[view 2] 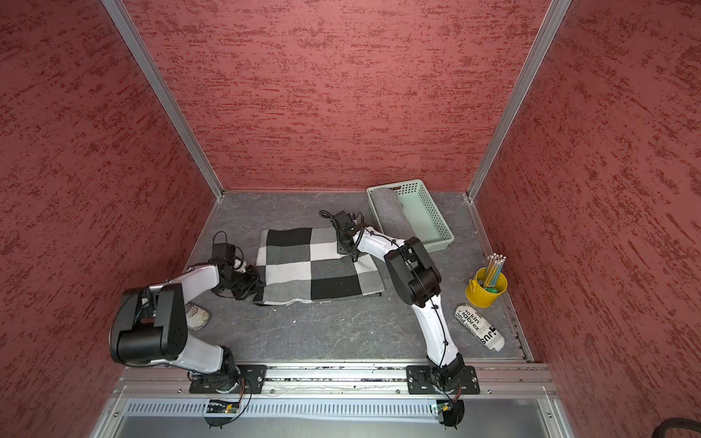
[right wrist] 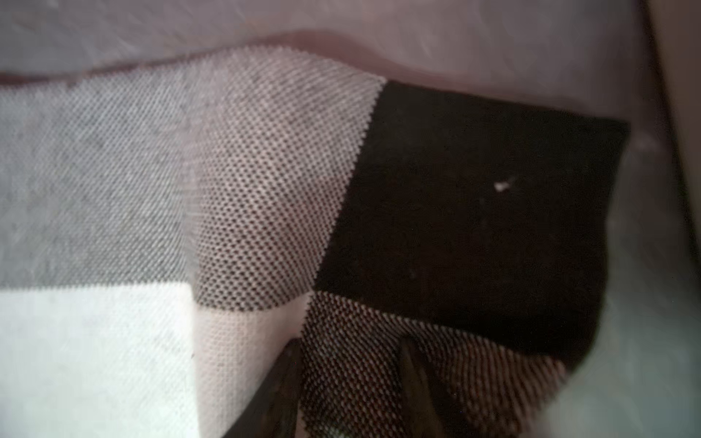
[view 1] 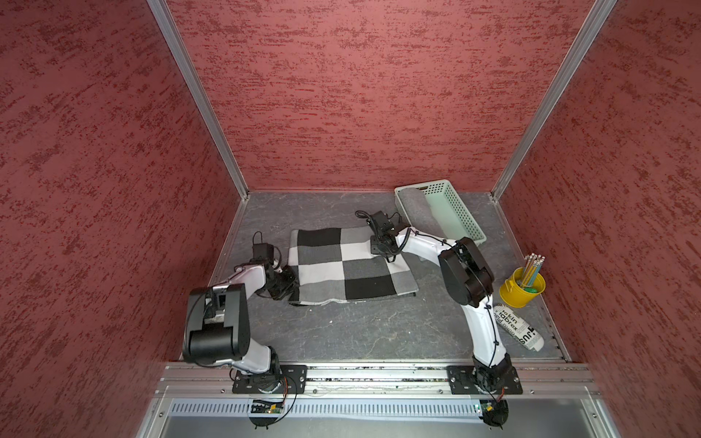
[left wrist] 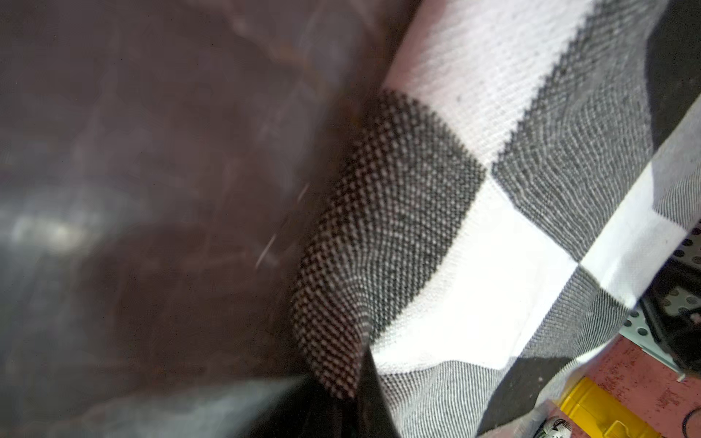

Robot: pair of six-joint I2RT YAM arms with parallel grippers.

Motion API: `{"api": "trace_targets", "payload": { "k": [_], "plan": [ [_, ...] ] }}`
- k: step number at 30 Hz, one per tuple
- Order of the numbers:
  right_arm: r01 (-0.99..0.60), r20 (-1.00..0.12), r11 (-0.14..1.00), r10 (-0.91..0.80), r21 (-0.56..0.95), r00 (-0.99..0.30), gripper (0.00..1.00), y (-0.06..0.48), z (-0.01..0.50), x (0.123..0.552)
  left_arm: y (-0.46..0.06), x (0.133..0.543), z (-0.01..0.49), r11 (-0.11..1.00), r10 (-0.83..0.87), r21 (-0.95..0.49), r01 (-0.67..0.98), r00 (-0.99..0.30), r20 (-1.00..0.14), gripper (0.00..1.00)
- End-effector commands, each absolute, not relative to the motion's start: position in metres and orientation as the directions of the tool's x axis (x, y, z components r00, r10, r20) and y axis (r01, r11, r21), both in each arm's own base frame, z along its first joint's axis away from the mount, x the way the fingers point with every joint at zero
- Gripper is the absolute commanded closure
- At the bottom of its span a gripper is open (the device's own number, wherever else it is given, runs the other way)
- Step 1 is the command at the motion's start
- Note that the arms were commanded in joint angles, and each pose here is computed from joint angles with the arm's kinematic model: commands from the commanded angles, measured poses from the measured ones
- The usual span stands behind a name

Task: Roll up the scarf and place it into the basket
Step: Adjust the scarf at the center of the board, then roll the scarf at the center of the board.

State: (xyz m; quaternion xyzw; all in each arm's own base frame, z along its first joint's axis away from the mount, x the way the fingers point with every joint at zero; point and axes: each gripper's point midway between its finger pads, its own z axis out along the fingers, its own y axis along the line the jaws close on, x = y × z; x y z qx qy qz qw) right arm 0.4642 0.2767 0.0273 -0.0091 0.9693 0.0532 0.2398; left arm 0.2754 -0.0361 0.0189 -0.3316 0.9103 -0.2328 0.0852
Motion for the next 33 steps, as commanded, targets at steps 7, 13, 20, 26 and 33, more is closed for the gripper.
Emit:
{"api": "trace_targets", "payload": {
  "k": [7, 13, 20, 26, 33],
  "plan": [
    [-0.154, -0.547, 0.988, -0.116, 0.022, -0.829, 0.49, 0.275, 0.039, 0.558, -0.133, 0.227, 0.029, 0.743, -0.511, -0.480, -0.465, -0.858, 0.040, 1.00],
    [-0.173, -0.639, 0.985, -0.132, 0.001, -0.758, 0.42, 0.263, 0.094, 0.591, -0.195, 0.203, 0.053, 0.749, -0.356, -0.566, -0.345, -0.930, 0.095, 0.66],
    [-0.244, -0.705, 0.970, -0.170, 0.004, -0.688, 0.37, 0.269, 0.163, 0.535, -0.129, 0.220, 0.086, 0.755, -0.473, -0.534, -0.381, -0.880, -0.042, 0.35],
    [-0.342, -0.754, 0.937, -0.171, 0.076, -0.634, 0.37, 0.301, 0.183, 0.417, -0.044, 0.257, 0.082, 0.656, -0.680, -0.572, -0.492, -0.714, -0.167, 0.31],
    [-0.502, -0.733, 0.865, -0.325, 0.026, -0.598, 0.39, 0.361, 0.145, 0.268, -0.028, 0.288, 0.049, 0.583, -0.709, -0.640, -0.500, -0.698, -0.101, 0.34]
  ]
}}
